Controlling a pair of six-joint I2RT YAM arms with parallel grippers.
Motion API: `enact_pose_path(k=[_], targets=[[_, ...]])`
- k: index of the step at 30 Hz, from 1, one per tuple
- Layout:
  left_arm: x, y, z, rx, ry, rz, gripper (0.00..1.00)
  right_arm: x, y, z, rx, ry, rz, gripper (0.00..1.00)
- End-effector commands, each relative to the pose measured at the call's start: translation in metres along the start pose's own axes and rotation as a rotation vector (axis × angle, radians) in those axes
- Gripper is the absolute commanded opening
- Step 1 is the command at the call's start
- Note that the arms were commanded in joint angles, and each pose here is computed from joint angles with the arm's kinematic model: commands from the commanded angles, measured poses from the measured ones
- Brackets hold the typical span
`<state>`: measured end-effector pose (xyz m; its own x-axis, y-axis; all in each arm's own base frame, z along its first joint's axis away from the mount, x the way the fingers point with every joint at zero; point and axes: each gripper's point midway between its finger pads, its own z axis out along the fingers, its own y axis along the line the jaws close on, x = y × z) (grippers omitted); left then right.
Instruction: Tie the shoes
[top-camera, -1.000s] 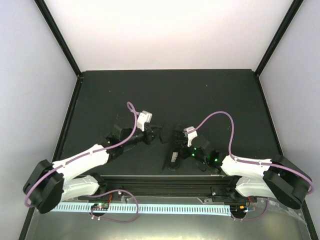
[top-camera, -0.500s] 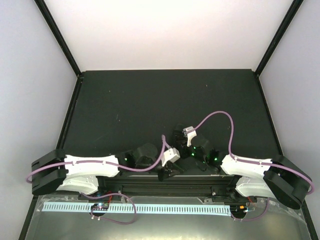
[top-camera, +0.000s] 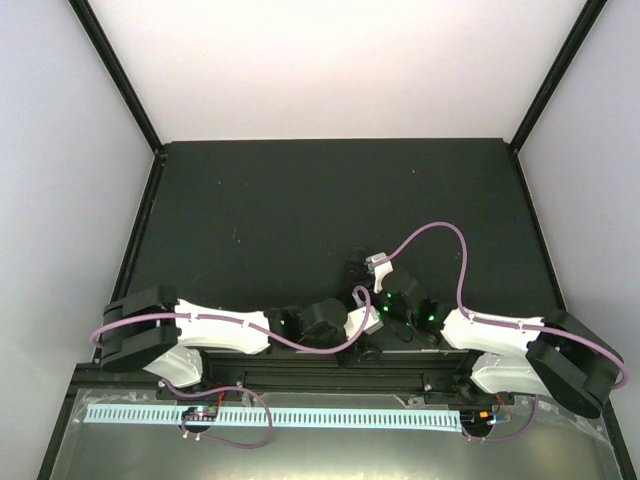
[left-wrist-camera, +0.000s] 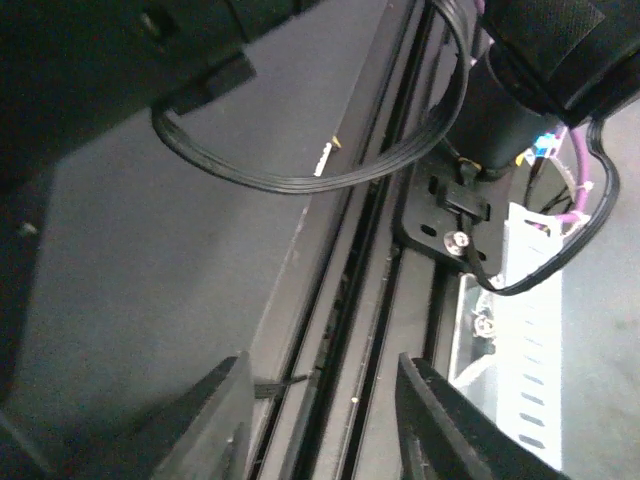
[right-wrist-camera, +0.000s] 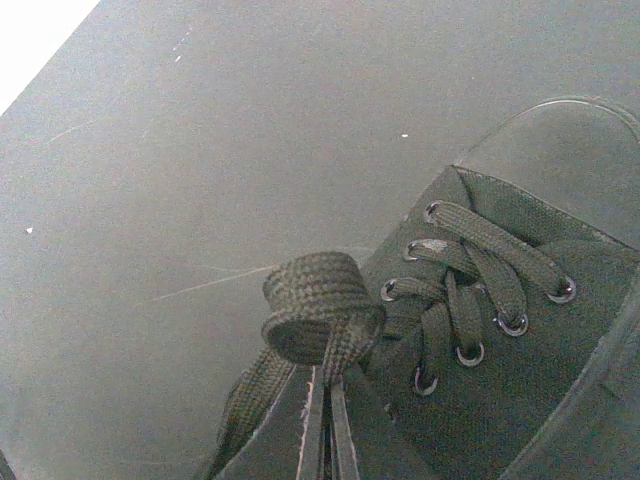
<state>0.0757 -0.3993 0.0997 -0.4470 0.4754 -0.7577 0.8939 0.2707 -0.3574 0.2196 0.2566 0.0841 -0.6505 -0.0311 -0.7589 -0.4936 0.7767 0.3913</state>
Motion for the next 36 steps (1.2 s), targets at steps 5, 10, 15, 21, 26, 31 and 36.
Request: enact_pose_path(k=[5, 10, 15, 21, 26, 31, 36], targets=[[-0.031, 0.018, -0.047, -0.146, -0.147, 0.049, 0.57, -0.024, 0.008, -0.006, -0.028, -0.094, -0.003, 0.02], [-0.03, 0.052, -0.078, -0.242, -0.195, 0.001, 0.64, -0.023, 0.006, -0.01, -0.032, -0.113, -0.025, 0.02], [-0.049, 0.094, -0.097, -0.284, -0.264, -0.143, 0.64, -0.02, 0.005, -0.012, -0.038, -0.118, -0.058, 0.02], [-0.082, 0.11, -0.087, -0.254, -0.279, -0.211, 0.64, -0.015, 0.007, -0.009, -0.051, -0.104, -0.081, 0.02], [-0.087, 0.126, -0.071, -0.224, -0.269, -0.256, 0.64, -0.013, 0.01, -0.006, -0.068, -0.094, -0.084, 0.02], [-0.085, 0.13, -0.059, -0.197, -0.241, -0.267, 0.59, -0.013, 0.011, -0.005, -0.075, -0.091, -0.09, 0.02], [-0.085, 0.135, -0.055, -0.191, -0.237, -0.279, 0.45, -0.014, 0.012, -0.005, -0.081, -0.094, -0.093, 0.01]])
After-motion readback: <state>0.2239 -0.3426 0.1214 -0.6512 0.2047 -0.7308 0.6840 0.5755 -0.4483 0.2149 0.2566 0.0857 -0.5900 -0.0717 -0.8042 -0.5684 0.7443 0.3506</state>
